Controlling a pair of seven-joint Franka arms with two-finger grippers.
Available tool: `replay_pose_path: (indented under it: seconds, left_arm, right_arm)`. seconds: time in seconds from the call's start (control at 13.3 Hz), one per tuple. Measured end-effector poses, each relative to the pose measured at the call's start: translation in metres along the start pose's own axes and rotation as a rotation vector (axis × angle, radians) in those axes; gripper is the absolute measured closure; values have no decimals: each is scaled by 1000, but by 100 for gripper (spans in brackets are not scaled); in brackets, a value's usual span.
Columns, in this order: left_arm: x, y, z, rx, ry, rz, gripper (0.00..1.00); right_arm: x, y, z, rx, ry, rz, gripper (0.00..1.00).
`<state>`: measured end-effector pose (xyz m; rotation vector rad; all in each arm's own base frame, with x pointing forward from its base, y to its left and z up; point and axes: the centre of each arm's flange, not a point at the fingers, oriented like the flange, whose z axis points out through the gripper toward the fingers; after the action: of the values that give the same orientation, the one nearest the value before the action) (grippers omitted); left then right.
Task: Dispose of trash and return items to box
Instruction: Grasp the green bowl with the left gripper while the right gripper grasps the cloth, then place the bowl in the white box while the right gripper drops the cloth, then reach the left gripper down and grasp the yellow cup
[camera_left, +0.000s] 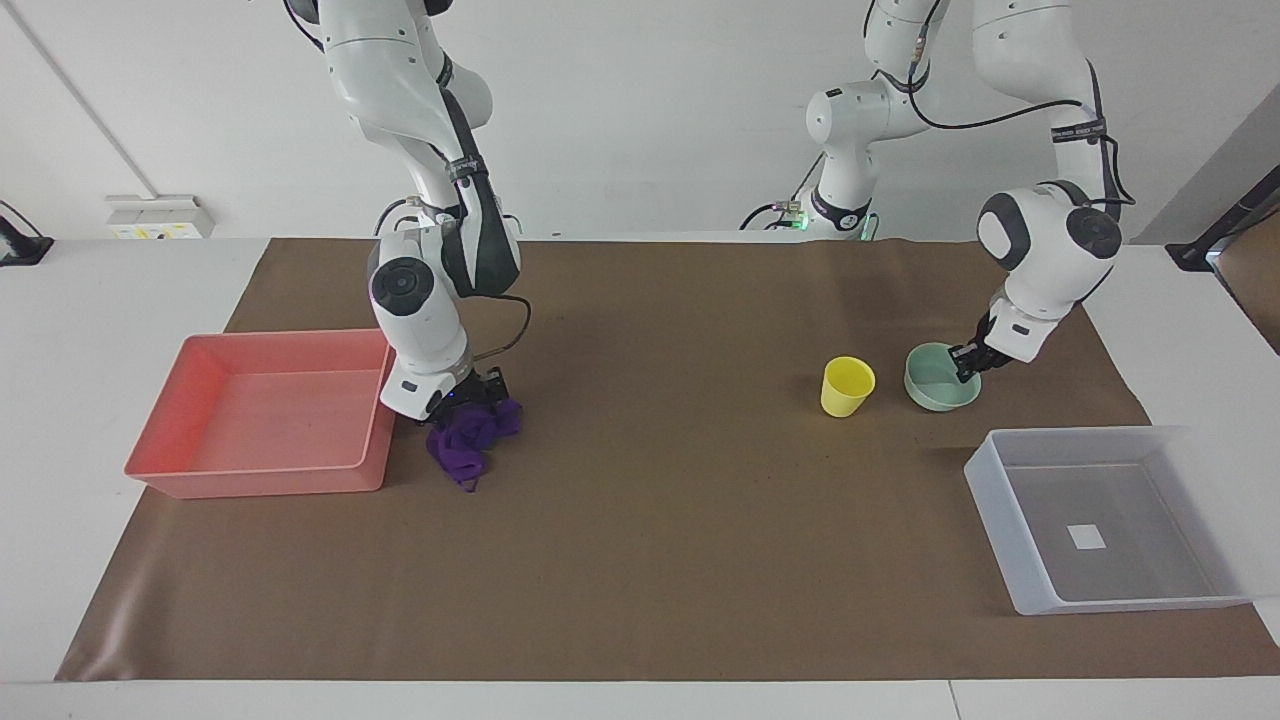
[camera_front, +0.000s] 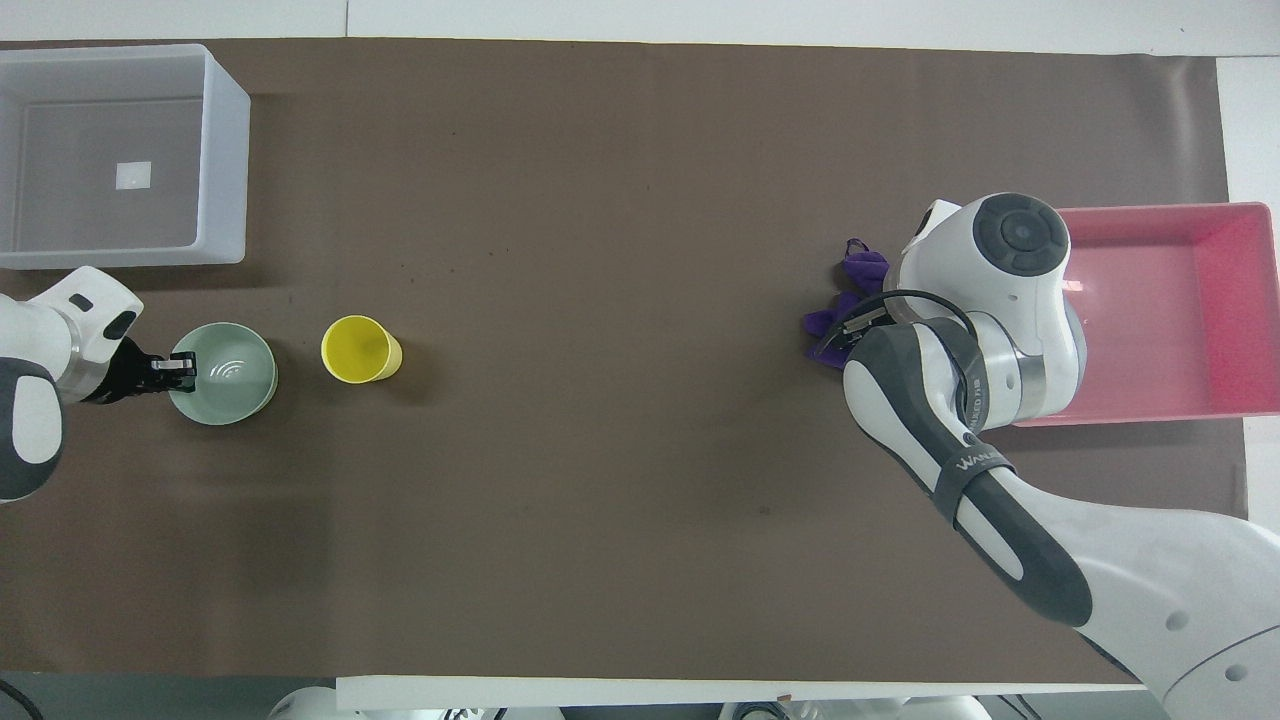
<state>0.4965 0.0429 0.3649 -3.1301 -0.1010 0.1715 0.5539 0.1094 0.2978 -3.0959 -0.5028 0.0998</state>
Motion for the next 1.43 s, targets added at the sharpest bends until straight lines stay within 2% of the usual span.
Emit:
replay_pose_path:
  seconds: [0.23, 0.38, 0.53, 0.75, 0.9, 1.2, 1.43]
  left_arm:
    - [-5, 1, -99, 2, 14, 1, 96]
    - [7, 2, -131, 2, 64, 0, 96]
    - [42, -4, -132, -21, 91, -28, 96]
    - [122, -31, -126, -113, 136, -107, 96]
    - [162, -38, -113, -137, 149, -123, 96]
    - [196, -46, -75, -139, 159, -138, 96]
    - [206, -55, -53, -136, 171, -154, 96]
  right_arm:
    - [1, 1, -6, -1, 7, 2, 74]
    - [3, 1, -25, 2, 1, 2, 88]
    - [9, 5, -74, 5, -17, 5, 88]
    - [10, 18, -152, 6, -15, 24, 88]
    - [1, 38, -196, 0, -12, 56, 88]
    - [-41, 109, -242, -45, -8, 118, 88]
    - [-80, 189, -232, -31, -40, 108, 89]
